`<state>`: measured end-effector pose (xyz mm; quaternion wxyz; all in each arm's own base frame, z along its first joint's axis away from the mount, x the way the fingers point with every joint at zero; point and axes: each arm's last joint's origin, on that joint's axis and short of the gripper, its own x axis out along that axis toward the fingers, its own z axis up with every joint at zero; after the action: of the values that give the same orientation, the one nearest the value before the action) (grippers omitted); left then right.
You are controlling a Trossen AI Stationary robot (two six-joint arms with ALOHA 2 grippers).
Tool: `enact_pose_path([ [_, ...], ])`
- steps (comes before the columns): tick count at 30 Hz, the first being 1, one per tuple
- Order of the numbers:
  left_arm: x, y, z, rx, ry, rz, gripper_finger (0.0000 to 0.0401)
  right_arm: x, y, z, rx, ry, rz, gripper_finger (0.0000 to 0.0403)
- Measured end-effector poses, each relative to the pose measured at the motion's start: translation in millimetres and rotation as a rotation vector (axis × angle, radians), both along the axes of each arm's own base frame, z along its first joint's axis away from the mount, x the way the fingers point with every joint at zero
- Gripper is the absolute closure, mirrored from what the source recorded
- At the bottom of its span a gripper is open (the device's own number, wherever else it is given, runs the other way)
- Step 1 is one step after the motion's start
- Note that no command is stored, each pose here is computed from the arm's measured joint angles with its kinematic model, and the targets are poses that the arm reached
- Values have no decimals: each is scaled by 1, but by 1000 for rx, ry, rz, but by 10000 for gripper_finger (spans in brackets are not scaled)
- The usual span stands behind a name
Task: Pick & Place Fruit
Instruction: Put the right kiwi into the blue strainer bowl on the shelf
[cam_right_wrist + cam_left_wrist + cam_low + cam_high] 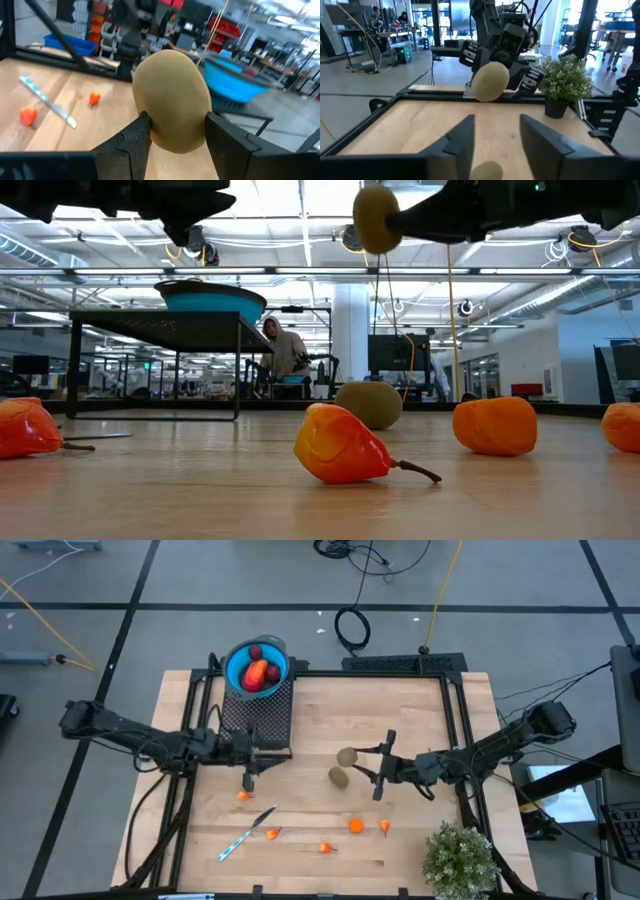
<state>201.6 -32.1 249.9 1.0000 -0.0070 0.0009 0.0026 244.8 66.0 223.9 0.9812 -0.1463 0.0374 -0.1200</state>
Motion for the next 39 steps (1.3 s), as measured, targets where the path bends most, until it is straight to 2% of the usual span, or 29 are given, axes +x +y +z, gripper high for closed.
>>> enact_pose_path([
  [4,9,-3,-3,35,-33,-29,183,0,1,5,-5,-48,13,239],
  [8,20,-6,-5,81,-78,-57,132,1,1,10,13,-103,119,238],
  [13,43,-10,-1,135,-62,-59,93,2,-1,14,85,-152,161,238],
  [21,84,-15,9,246,-21,-50,84,2,-2,14,121,-161,158,238],
  [27,107,-10,16,240,-15,-78,86,2,-2,14,121,-159,159,238],
  [39,135,-3,17,249,-7,-115,86,3,-2,13,129,-154,160,239],
])
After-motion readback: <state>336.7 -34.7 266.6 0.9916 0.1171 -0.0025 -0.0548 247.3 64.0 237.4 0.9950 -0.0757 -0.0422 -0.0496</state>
